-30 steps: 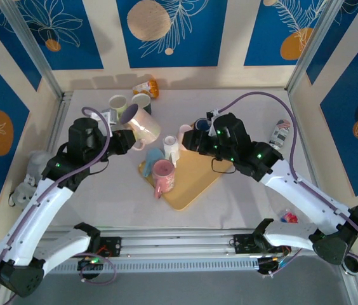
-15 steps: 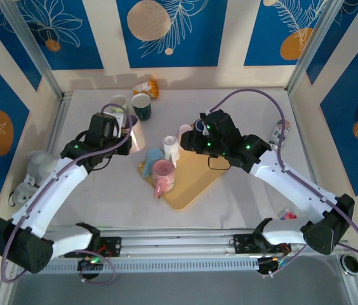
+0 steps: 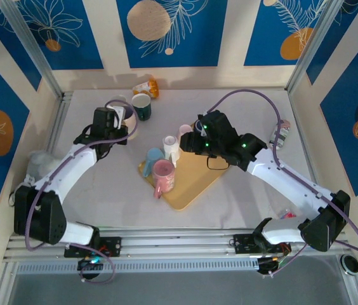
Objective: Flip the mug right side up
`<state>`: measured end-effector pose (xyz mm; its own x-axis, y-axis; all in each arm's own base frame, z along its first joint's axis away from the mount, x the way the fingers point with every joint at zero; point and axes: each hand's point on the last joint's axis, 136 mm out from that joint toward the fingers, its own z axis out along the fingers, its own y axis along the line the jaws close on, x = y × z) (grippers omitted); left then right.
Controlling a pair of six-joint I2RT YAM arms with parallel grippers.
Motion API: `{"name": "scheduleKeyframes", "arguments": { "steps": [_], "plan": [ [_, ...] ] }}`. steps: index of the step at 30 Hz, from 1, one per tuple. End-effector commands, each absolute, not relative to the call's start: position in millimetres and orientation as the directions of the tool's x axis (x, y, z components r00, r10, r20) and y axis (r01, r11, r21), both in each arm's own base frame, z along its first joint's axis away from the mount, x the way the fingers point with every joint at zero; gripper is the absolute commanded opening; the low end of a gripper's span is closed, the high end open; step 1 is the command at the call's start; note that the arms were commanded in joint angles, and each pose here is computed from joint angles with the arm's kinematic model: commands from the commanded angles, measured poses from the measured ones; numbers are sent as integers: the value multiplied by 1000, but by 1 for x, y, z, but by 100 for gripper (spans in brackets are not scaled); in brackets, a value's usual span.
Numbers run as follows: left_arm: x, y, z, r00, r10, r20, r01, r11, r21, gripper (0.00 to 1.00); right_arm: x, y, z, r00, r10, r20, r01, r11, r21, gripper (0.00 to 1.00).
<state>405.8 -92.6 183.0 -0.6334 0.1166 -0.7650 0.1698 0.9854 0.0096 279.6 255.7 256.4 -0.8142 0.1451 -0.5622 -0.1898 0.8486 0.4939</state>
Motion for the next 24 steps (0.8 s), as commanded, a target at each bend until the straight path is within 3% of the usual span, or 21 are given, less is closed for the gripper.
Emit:
{"name": "scheduleKeyframes", "arguments": {
  "steps": [1,9,24],
  "plan": [
    [439,-103,221,-451,134,-882,248,969,20,0,284,254,268,-794,140,-591,-207,853,480,55],
    [453,-120,189,-442,189,-877,364,931,17,0,285,250,265,-791,128,-599,-210,862,462,55],
    [471,-112,157,-445,214,-870,352,935,50,0,282,256,245,-818,59,-573,-247,863,441,55]
  ]
}}
